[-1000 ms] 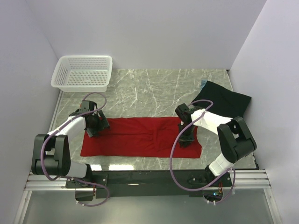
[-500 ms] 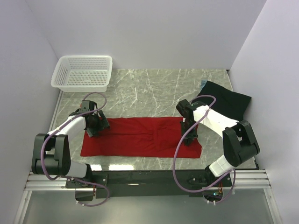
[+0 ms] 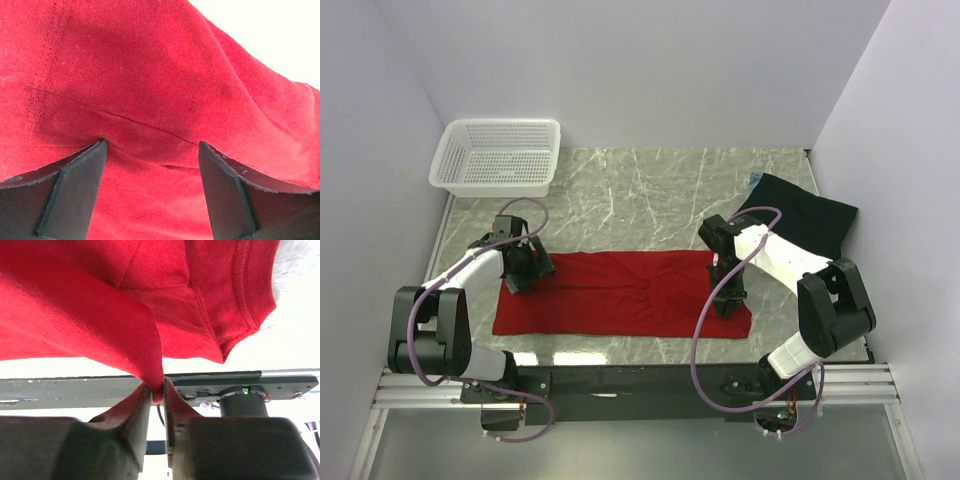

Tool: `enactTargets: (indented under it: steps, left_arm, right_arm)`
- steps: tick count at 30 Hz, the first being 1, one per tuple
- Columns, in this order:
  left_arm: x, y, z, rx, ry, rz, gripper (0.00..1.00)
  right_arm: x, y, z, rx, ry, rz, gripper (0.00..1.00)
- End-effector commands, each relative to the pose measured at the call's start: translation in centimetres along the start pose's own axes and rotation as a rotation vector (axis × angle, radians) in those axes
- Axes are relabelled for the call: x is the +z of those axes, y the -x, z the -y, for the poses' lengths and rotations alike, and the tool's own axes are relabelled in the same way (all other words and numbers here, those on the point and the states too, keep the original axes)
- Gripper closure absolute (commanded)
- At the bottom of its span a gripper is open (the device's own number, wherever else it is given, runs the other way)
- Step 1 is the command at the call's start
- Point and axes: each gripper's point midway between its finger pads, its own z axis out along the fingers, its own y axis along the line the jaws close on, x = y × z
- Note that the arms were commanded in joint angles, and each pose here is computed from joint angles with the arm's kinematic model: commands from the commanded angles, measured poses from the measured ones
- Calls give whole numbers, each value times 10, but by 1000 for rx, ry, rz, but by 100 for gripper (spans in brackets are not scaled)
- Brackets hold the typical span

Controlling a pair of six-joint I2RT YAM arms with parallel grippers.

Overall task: Fold and stack the t-shirts
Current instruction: Fold the tshirt

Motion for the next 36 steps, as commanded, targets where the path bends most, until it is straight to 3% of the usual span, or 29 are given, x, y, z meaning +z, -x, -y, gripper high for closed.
enactTargets:
  steps: [1, 6, 11, 15, 18, 24, 36]
  left_arm:
    - [0, 3, 3, 20, -7, 7, 20]
    - [-2, 7, 3, 20, -3, 24, 20]
    - [-13, 26, 14, 32, -12, 53, 20]
    - [-29, 42, 28, 25, -46, 84, 20]
    - [-37, 49, 36, 15, -65, 97, 19]
    - [-40, 44, 26, 23, -30, 84, 19]
    - [-50, 45, -2, -61, -36, 80, 18]
  right_arm:
    - [-7, -7, 8, 4, -15, -2, 75]
    - [-14, 3, 24, 29, -123, 48, 53]
    - [-46, 36, 9, 2, -99, 218, 49]
    - [-68, 54, -48, -167, 71, 328, 50]
    - [-55, 46, -99, -291, 223, 283, 51]
    - [-11, 27, -155, -463, 256, 192, 53]
    - [37, 15, -155, -470, 202, 156, 52]
